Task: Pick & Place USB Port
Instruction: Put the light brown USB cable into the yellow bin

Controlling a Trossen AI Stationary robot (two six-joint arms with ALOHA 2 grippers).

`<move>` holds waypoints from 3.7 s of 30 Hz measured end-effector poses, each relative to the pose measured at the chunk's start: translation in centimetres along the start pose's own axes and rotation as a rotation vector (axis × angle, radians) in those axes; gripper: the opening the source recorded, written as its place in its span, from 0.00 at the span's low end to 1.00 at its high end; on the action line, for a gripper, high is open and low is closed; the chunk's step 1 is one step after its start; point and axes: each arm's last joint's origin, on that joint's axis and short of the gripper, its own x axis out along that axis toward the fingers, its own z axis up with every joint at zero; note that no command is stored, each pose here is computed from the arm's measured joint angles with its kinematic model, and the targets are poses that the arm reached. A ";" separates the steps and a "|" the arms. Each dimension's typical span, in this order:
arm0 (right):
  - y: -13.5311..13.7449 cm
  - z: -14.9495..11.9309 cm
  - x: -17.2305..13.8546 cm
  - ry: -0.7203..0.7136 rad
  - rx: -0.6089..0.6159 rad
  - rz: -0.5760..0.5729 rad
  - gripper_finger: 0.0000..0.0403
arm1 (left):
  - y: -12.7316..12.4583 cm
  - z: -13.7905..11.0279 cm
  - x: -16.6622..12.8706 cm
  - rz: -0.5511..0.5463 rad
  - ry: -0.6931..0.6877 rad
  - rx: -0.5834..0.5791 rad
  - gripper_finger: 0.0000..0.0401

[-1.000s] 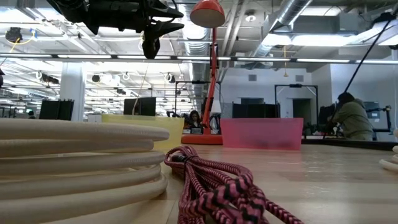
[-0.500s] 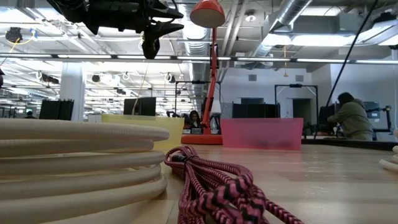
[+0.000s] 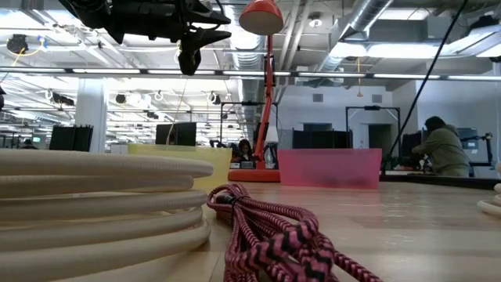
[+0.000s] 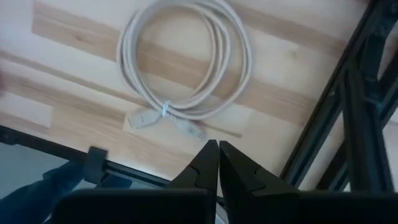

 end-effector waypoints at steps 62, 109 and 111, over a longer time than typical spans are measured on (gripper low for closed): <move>1.7 4.0 15.5 0.095 0.235 -0.259 0.37 | 0.0 0.0 0.0 0.000 0.000 0.034 0.26; 2.5 16.4 0.8 -0.682 -0.027 0.216 0.00 | -1.8 1.6 -2.0 -0.059 -0.083 -0.200 0.23; 3.1 17.4 -0.6 -0.749 -0.056 0.250 0.00 | -1.8 1.6 -2.0 -0.064 -0.085 -0.244 0.23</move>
